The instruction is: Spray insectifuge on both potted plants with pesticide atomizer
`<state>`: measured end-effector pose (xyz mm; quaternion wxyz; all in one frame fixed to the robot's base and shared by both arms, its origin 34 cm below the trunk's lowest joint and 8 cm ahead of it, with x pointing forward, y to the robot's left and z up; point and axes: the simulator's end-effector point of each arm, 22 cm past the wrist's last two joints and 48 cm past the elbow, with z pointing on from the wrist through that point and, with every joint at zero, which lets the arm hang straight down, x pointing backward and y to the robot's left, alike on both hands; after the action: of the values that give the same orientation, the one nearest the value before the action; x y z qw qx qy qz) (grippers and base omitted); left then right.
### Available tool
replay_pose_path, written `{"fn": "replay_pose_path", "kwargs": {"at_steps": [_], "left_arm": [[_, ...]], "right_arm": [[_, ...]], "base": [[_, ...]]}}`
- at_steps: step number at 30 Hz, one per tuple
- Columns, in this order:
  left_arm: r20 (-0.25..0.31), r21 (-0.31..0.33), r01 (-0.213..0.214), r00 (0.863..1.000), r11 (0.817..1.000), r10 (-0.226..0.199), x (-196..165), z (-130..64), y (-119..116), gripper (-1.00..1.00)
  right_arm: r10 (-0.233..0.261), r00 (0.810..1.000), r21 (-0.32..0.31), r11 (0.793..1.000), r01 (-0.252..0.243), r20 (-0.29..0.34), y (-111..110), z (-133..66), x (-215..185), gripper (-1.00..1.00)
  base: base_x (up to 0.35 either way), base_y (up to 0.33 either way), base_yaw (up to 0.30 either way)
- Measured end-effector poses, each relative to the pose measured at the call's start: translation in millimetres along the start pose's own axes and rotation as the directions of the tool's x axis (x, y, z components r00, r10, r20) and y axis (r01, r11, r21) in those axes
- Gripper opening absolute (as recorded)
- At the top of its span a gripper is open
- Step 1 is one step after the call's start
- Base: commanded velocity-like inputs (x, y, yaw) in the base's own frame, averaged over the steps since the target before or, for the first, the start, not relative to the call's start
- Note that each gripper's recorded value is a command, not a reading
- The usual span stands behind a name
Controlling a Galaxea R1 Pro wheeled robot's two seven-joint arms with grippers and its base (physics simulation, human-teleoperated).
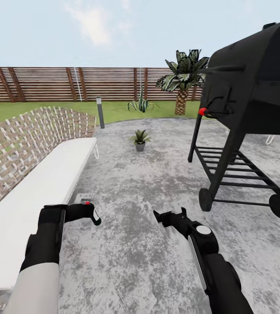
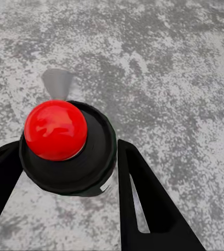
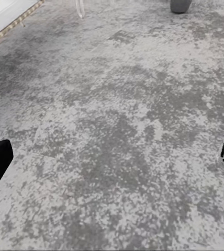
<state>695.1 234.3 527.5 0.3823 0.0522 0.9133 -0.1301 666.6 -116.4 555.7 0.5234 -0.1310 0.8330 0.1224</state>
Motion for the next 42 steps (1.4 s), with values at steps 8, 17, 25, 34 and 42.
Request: {"fn": "replay_pose_path", "kwargs": {"at_steps": [8, 17, 25, 34, 42], "left_arm": [[-0.001, 0.000, 0.000, 1.000, 1.000, 0.000, 0.2, 0.2, 0.0, -1.00], [-0.001, 0.000, -0.001, 1.000, 1.000, 0.001, 0.2, 0.2, -0.3, -1.00], [0.000, 0.000, -0.001, 1.000, 1.000, 0.001, -0.2, 0.0, -0.1, -1.00], [0.000, 0.000, 0.000, 1.000, 1.000, 0.000, 0.1, 0.0, 0.1, -1.00], [-0.001, 0.000, -0.001, 1.000, 1.000, 0.001, 0.1, 0.2, -0.3, -1.00]], "right_arm": [[0.000, 1.000, 0.000, 1.000, 0.000, 0.001, -0.1, 0.0, -0.5, 1.00], [0.001, 1.000, -0.001, 1.000, -0.001, 0.000, 0.1, 0.1, 0.0, 1.00], [0.001, 1.000, -0.001, 1.000, -0.001, 0.000, 0.2, 0.1, 0.1, 1.00], [0.001, 1.000, -0.001, 1.000, -0.001, 0.000, 0.2, 0.1, 0.1, 1.00], [0.001, 1.000, -0.001, 1.000, -0.001, 0.001, 0.1, 0.1, -0.4, 1.00]], "base": [[0.332, 0.033, 0.001], [0.332, 0.002, 0.000], [0.332, 0.000, 0.000], [0.332, 0.000, 0.000], [0.332, 0.000, 0.000]]}}
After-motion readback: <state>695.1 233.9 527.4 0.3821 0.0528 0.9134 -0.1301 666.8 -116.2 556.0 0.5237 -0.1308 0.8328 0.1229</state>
